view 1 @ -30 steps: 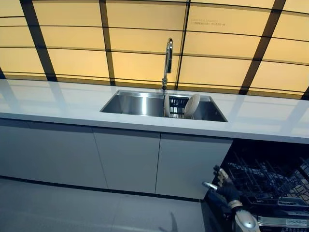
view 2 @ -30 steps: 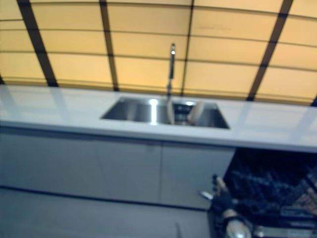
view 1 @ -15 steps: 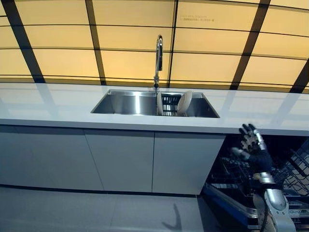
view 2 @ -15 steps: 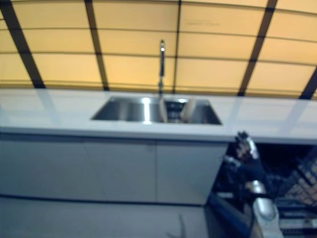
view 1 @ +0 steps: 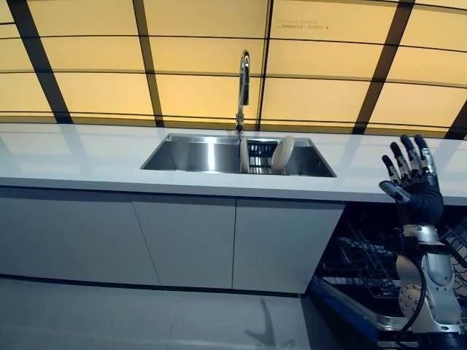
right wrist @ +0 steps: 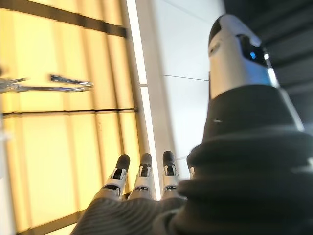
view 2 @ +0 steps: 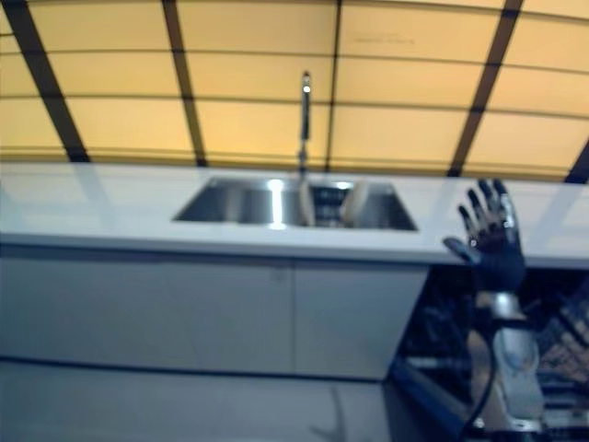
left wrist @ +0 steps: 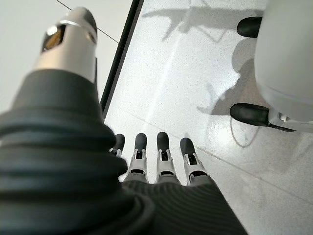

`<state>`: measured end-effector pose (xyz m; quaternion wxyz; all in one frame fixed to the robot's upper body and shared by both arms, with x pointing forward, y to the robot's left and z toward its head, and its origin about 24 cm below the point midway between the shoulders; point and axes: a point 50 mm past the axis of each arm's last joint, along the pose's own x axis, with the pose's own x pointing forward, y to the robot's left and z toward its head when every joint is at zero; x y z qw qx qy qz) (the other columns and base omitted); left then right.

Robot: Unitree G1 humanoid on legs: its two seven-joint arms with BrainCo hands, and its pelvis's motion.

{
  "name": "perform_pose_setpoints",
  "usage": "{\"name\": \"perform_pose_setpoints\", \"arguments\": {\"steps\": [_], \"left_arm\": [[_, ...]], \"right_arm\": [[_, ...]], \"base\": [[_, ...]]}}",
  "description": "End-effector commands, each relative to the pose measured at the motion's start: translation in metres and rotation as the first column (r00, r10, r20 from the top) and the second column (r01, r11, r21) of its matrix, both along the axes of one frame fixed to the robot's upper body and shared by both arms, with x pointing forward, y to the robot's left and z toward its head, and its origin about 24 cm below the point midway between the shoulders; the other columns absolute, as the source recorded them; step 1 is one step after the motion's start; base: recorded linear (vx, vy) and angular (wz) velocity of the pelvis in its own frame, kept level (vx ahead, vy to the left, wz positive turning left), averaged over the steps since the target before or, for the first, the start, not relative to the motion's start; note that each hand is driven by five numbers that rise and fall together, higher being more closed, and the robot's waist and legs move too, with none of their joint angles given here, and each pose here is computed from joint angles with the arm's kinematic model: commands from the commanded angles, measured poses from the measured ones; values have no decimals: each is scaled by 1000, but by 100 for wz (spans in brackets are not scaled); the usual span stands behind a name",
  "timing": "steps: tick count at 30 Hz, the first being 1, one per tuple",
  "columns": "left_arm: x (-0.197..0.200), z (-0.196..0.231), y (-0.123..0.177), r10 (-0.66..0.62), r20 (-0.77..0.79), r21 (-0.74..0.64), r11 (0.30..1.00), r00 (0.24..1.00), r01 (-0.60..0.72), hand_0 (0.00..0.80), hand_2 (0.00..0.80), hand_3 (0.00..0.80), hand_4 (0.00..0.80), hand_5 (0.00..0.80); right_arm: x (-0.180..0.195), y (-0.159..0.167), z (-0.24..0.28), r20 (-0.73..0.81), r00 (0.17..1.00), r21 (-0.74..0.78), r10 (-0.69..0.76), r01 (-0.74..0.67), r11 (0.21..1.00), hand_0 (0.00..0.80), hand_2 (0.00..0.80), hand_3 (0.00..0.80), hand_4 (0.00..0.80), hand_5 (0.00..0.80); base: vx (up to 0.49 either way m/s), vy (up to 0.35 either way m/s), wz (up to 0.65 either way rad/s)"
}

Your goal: Take plates into dishwasher

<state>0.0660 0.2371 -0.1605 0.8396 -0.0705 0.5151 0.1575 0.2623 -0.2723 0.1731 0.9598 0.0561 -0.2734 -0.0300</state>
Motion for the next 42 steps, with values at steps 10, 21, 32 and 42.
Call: {"name": "perform_pose_setpoints", "arguments": {"steps": [10, 21, 32, 42], "left_arm": [[32, 12, 27, -142, -11, 115, 983, 990, 142, 0, 0, 0, 0, 0], [18, 5, 22, -123, -86, 102, 986, 989, 131, 0, 0, 0, 0, 0], [-1, 5, 31, -110, -105, 109, 987, 988, 121, 0, 0, 0, 0, 0], [24, 8, 6, -202, 51, 74, 977, 978, 198, 0, 0, 0, 0, 0]], "right_arm": [[28, 10, 47, 83, 996, -133, -43, 54, 990, 0, 0, 0, 0, 0], [27, -9, 40, -14, 998, -137, -58, 56, 989, 0, 0, 0, 0, 0], [27, 3, 23, -90, 996, -138, -27, 15, 990, 0, 0, 0, 0, 0], [32, 14, 31, -73, 997, -161, -7, -5, 987, 0, 0, 0, 0, 0]], "base": [[1, 113, -14], [342, -61, 33], [282, -230, 12], [97, -215, 0]]}}
